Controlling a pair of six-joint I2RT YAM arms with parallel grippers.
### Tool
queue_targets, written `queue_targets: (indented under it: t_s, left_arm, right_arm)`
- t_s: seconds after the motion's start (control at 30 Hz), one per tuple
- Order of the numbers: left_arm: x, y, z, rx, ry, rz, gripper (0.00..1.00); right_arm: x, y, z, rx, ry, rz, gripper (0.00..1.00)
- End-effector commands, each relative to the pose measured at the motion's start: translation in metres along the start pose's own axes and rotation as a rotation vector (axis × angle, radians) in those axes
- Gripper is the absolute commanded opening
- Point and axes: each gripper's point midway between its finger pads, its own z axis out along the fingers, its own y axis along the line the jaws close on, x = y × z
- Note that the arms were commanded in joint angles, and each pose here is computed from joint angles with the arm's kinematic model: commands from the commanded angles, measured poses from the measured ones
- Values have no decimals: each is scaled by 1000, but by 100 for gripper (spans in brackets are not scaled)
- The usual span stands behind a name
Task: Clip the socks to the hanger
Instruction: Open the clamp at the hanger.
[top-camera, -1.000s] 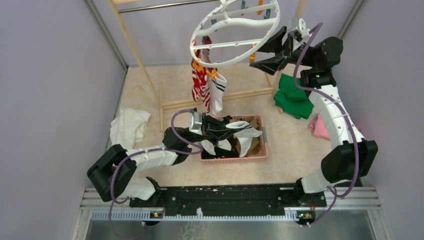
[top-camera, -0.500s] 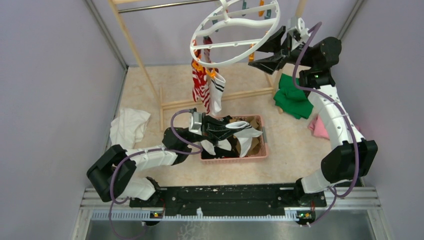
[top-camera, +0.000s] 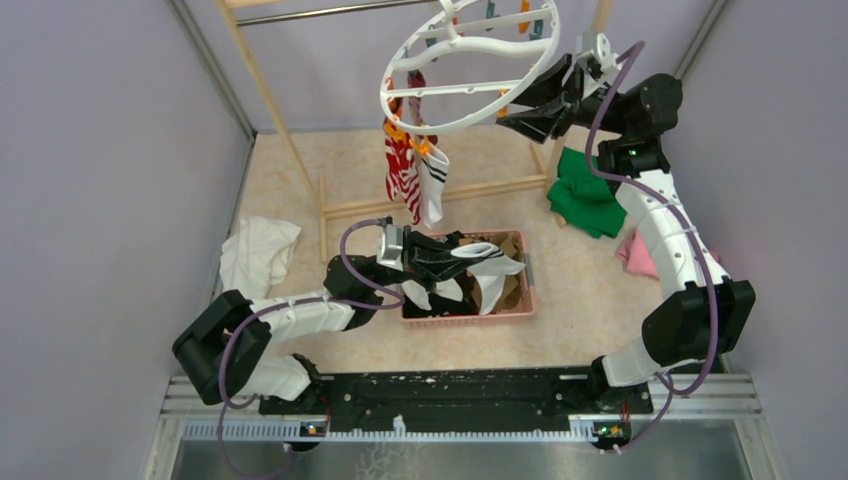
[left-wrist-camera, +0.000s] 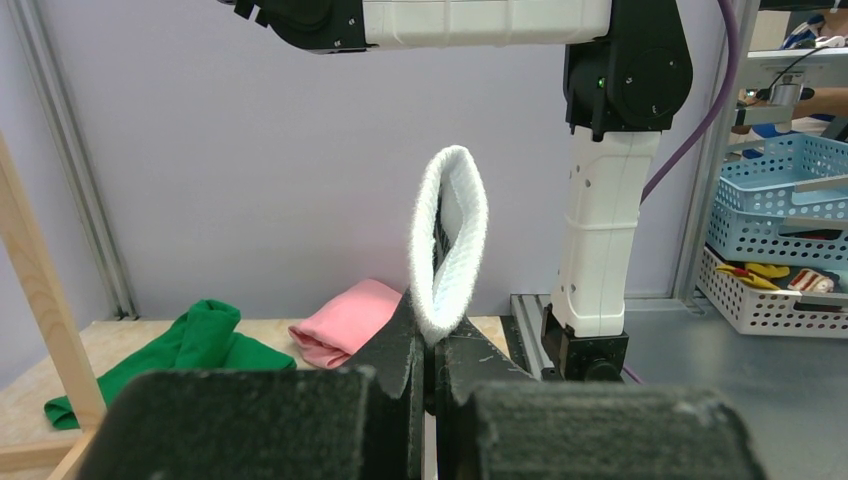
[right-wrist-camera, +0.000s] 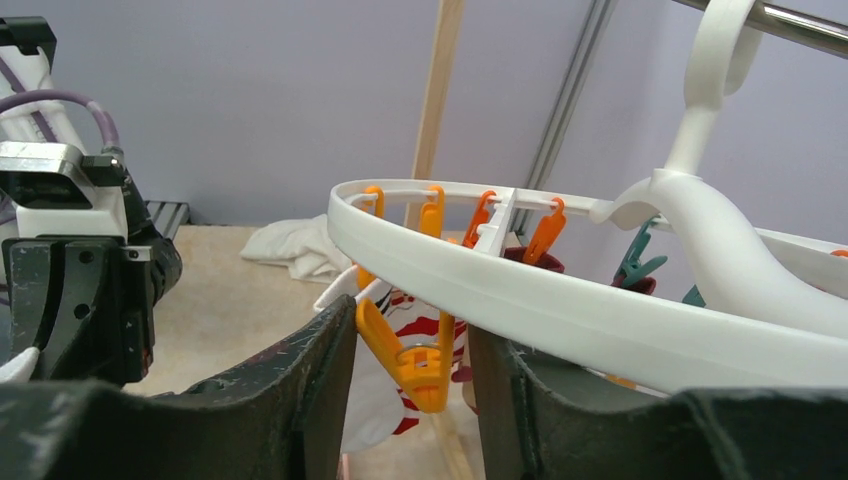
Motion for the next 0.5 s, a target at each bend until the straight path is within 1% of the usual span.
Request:
queue_targets:
  t_s: [0.0,0.1,0.2,0.3,0.4,0.47]
  left_arm:
    - [-32,-12,4,46,-101,95,0]
    - [-33,-12,4,44,-102,95,0]
    - [-33,-12,4,43,-102,94,0]
    - [-33,-12,3,41,-103,98,0]
    - [-34,-10,4,35,-105,111,0]
    - [-36,-7,7,28,-104,121,0]
  right_arm:
    - [-22,5,6,-4,-29,-37,42]
    - [-22,5,6,-5,-28,-36,34]
    - [-22,6,6,-10,-28,-34,22]
    - [-22,7,6,-11,-27,-33,14]
    - [-22,7,6,-11,-27,-28,9]
    - [-22,8,6,-11,-27,-26,8]
